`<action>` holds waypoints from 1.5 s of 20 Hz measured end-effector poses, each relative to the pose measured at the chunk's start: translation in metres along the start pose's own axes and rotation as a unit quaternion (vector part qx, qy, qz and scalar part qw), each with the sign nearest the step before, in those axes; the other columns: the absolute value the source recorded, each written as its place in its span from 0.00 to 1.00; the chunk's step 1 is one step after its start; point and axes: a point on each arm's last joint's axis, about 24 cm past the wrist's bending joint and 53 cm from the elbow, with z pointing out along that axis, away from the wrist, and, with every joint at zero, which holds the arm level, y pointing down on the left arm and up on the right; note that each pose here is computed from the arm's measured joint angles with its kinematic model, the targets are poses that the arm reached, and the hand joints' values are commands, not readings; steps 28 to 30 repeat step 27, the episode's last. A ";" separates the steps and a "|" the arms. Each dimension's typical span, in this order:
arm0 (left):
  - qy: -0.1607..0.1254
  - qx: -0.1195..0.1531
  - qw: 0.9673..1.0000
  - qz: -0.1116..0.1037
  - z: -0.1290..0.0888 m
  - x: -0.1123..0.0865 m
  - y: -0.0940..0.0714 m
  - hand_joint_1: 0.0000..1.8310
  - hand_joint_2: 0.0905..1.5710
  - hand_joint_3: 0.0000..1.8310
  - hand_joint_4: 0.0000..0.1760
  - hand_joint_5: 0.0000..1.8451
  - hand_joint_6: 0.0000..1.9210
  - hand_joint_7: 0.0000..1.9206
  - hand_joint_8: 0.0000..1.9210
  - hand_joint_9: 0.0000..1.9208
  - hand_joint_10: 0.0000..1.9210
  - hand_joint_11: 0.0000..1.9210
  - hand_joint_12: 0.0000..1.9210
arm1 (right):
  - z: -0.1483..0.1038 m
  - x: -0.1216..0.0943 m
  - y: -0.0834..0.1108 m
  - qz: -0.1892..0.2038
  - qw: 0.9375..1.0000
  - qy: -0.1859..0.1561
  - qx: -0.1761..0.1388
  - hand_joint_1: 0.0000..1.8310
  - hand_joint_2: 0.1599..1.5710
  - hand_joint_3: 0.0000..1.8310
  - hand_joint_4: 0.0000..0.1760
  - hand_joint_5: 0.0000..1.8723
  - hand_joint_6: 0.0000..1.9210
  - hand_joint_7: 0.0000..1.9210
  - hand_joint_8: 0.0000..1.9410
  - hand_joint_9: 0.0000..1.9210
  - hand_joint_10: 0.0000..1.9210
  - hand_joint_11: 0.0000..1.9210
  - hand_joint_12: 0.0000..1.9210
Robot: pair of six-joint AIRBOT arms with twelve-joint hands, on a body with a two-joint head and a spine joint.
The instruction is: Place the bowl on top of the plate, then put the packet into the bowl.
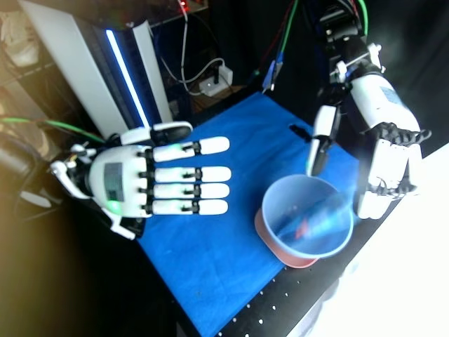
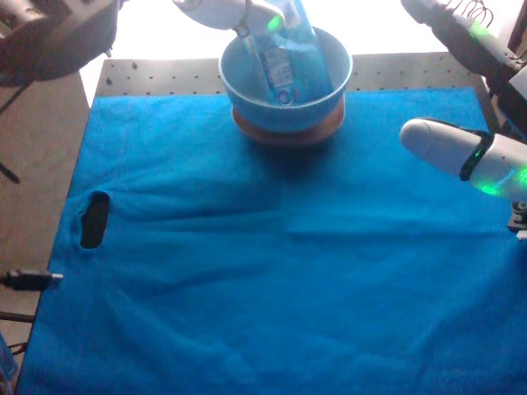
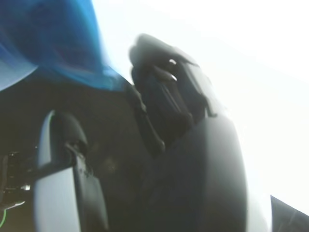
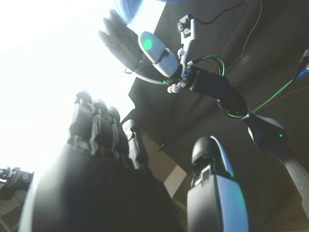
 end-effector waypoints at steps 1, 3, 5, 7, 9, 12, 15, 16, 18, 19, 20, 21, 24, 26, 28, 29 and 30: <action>0.005 0.000 1.000 0.000 -0.003 0.004 0.000 0.42 0.61 0.00 0.73 0.22 0.00 0.23 0.00 0.25 0.00 0.03 0.53 | -0.001 0.000 -0.002 0.001 1.000 0.000 0.003 0.27 0.72 0.00 0.79 0.00 0.00 0.00 0.00 0.00 0.00 0.00 0.00; 0.003 0.017 1.000 -0.005 -0.017 0.005 -0.004 0.30 0.63 0.00 0.99 0.12 0.00 0.13 0.00 0.15 0.00 0.00 0.39 | -0.001 0.000 -0.002 0.001 1.000 -0.001 0.005 0.28 0.72 0.00 0.97 0.00 0.00 0.00 0.00 0.00 0.00 0.00 0.00; -0.008 0.040 0.999 -0.019 -0.036 0.004 -0.008 0.32 0.63 0.00 1.00 0.12 0.00 0.09 0.00 0.10 0.00 0.00 0.23 | -0.004 -0.003 -0.001 -0.002 1.000 -0.001 0.007 0.27 0.72 0.00 0.91 0.00 0.00 0.00 0.00 0.00 0.00 0.00 0.00; -0.013 0.047 0.998 -0.028 -0.061 0.006 0.001 0.32 0.62 0.00 1.00 0.10 0.00 0.06 0.00 0.05 0.00 0.00 0.18 | -0.009 -0.006 -0.003 -0.006 1.000 0.000 0.015 0.28 0.70 0.00 0.88 0.00 0.00 0.00 0.00 0.00 0.00 0.00 0.00; -0.019 0.043 0.998 -0.046 -0.094 0.009 0.014 0.33 0.61 0.00 1.00 0.09 0.00 0.05 0.00 0.04 0.00 0.00 0.17 | -0.015 -0.010 -0.005 -0.013 1.000 0.003 0.025 0.28 0.69 0.00 0.87 0.00 0.00 0.00 0.00 0.00 0.00 0.00 0.00; -0.035 0.011 0.995 -0.088 -0.156 0.024 0.046 0.38 0.59 0.00 0.83 0.10 0.00 0.04 0.00 0.00 0.00 0.00 0.09 | -0.021 -0.022 -0.004 -0.024 0.999 0.000 0.035 0.28 0.68 0.00 0.94 0.00 0.00 0.00 0.00 0.00 0.00 0.00 0.00; -0.051 -0.032 0.991 -0.117 -0.214 0.040 0.068 0.37 0.58 0.00 0.62 0.07 0.00 0.04 0.00 0.00 0.00 0.01 0.00 | -0.047 -0.029 -0.013 -0.029 0.997 -0.003 0.073 0.30 0.67 0.00 0.99 0.00 0.00 0.00 0.00 0.00 0.00 0.00 0.00; -0.062 -0.030 0.990 -0.120 -0.224 0.037 0.066 0.34 0.57 0.00 0.42 0.05 0.00 0.02 0.00 0.01 0.00 0.02 0.01 | -0.056 -0.034 -0.018 -0.029 0.996 -0.011 0.088 0.29 0.66 0.00 1.00 0.00 0.00 0.00 0.00 0.00 0.00 0.00 0.00; -0.097 -0.006 0.987 -0.129 -0.244 0.027 0.051 0.30 0.56 0.00 0.37 0.01 0.00 0.00 0.00 0.00 0.00 0.02 0.01 | -0.087 -0.055 -0.016 -0.038 0.992 -0.043 0.116 0.31 0.65 0.00 1.00 0.00 0.00 0.00 0.00 0.00 0.00 0.00 0.00; -0.105 -0.002 0.985 -0.135 -0.253 0.027 0.048 0.31 0.54 0.00 0.36 0.01 0.00 0.00 0.00 0.00 0.00 0.03 0.01 | -0.101 -0.068 -0.012 -0.047 0.989 -0.065 0.121 0.31 0.64 0.00 1.00 0.00 0.00 0.00 0.00 0.00 0.00 0.00 0.00; -0.108 -0.001 0.984 -0.140 -0.263 0.031 0.045 0.32 0.53 0.00 0.36 0.02 0.00 0.00 0.00 0.00 0.00 0.02 0.01 | -0.115 -0.082 -0.006 -0.057 0.986 -0.090 0.130 0.31 0.64 0.00 1.00 0.00 0.00 0.00 0.00 0.00 0.00 0.00 0.00; -0.107 -0.004 0.983 -0.146 -0.272 0.036 0.045 0.31 0.54 0.00 0.32 0.01 0.00 0.00 0.00 0.00 0.00 0.03 0.02 | -0.124 -0.093 -0.002 -0.061 0.982 -0.115 0.140 0.29 0.65 0.00 1.00 0.00 0.00 0.00 0.00 0.00 0.00 0.00 0.00; -0.118 -0.020 0.979 -0.162 -0.294 0.037 0.050 0.28 0.59 0.01 0.72 0.00 0.00 0.00 0.00 0.00 0.00 0.02 0.01 | -0.119 -0.081 0.009 -0.055 0.987 -0.095 0.121 0.26 0.64 0.00 1.00 0.00 0.00 0.00 0.00 0.00 0.00 0.00 0.00; -0.133 -0.010 0.979 -0.152 -0.293 0.021 0.045 0.25 0.64 0.01 0.79 0.00 0.00 0.00 0.00 0.02 0.00 0.07 0.03 | -0.118 -0.069 0.008 -0.047 0.989 -0.075 0.119 0.26 0.63 0.00 1.00 0.00 0.00 0.00 0.00 0.00 0.00 0.00 0.00; -0.140 -0.001 0.979 -0.146 -0.290 0.013 0.041 0.24 0.64 0.00 0.43 0.00 0.00 0.00 0.00 0.02 0.00 0.08 0.04 | -0.117 -0.069 0.008 -0.050 0.989 -0.072 0.116 0.25 0.64 0.00 1.00 0.00 0.00 0.00 0.00 0.00 0.00 0.00 0.00; -0.140 -0.001 0.979 -0.146 -0.290 0.013 0.041 0.24 0.64 0.00 0.43 0.00 0.00 0.00 0.00 0.02 0.00 0.08 0.04 | -0.117 -0.069 0.008 -0.050 0.989 -0.072 0.116 0.25 0.64 0.00 1.00 0.00 0.00 0.00 0.00 0.00 0.00 0.00 0.00; -0.140 -0.001 0.979 -0.146 -0.290 0.013 0.041 0.24 0.64 0.00 0.43 0.00 0.00 0.00 0.00 0.02 0.00 0.08 0.04 | -0.117 -0.069 0.008 -0.050 0.989 -0.072 0.116 0.25 0.64 0.00 1.00 0.00 0.00 0.00 0.00 0.00 0.00 0.00 0.00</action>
